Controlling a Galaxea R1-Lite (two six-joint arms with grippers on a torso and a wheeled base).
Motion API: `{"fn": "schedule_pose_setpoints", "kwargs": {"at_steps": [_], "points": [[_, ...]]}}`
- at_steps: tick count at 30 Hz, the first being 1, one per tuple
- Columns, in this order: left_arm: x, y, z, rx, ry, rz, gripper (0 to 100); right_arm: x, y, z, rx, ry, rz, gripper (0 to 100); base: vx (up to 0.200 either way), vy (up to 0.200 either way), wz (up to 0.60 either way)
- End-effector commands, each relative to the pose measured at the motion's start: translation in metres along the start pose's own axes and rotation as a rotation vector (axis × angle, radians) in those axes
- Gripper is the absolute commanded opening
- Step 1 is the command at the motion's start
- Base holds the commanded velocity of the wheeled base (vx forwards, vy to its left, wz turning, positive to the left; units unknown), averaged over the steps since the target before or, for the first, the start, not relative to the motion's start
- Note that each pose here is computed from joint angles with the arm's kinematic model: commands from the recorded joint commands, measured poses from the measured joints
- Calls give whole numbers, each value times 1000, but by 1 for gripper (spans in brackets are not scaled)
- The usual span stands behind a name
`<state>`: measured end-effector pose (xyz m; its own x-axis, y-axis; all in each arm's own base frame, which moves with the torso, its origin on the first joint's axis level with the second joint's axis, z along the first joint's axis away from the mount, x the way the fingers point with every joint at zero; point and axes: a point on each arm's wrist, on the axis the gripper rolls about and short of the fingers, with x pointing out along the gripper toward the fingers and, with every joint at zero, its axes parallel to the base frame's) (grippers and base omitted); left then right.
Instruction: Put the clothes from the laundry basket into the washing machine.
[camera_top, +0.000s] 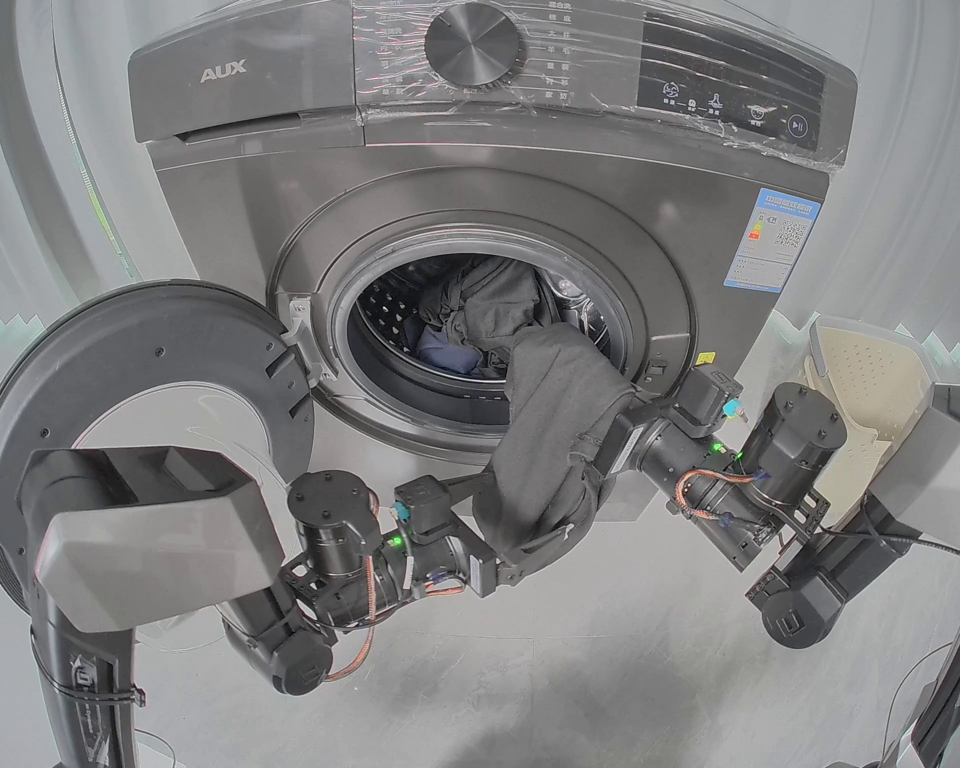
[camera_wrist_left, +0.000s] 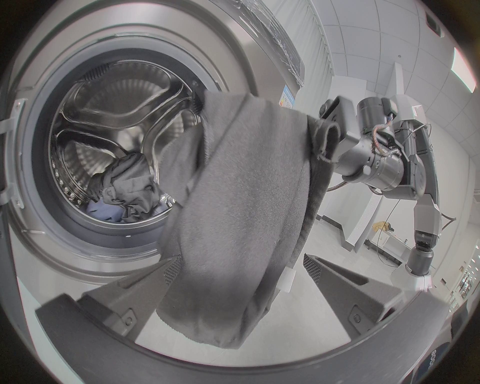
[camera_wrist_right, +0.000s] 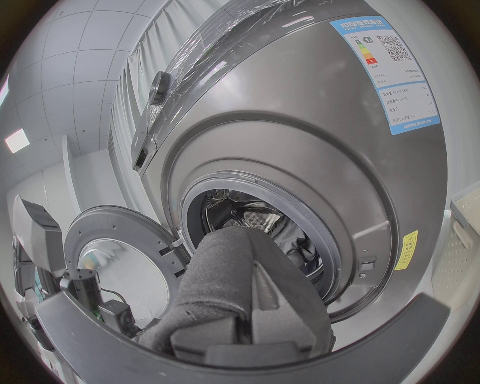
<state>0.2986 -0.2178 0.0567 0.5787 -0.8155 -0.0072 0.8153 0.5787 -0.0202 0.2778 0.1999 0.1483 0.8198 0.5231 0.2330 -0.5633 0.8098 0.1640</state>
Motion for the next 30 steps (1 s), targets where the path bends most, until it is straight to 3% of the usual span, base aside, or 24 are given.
{"fn": "schedule_pose_setpoints", "kwargs": {"at_steps": [1, 9, 21, 30], "points": [[17, -5, -16, -7, 6, -22, 100, 1, 4, -3, 4, 6, 12, 0, 0, 0, 0], [30, -11, -21, 1, -5, -25, 100, 2, 4, -4, 5, 6, 9, 0, 0, 0, 0], [68, 18, -36, 30, -97, 144, 100, -8, 15, -7, 10, 36, 32, 0, 0, 0, 0], [68, 33, -38, 31, -107, 191, 100, -18, 22, -3, 14, 50, 61, 0, 0, 0, 0]]}}
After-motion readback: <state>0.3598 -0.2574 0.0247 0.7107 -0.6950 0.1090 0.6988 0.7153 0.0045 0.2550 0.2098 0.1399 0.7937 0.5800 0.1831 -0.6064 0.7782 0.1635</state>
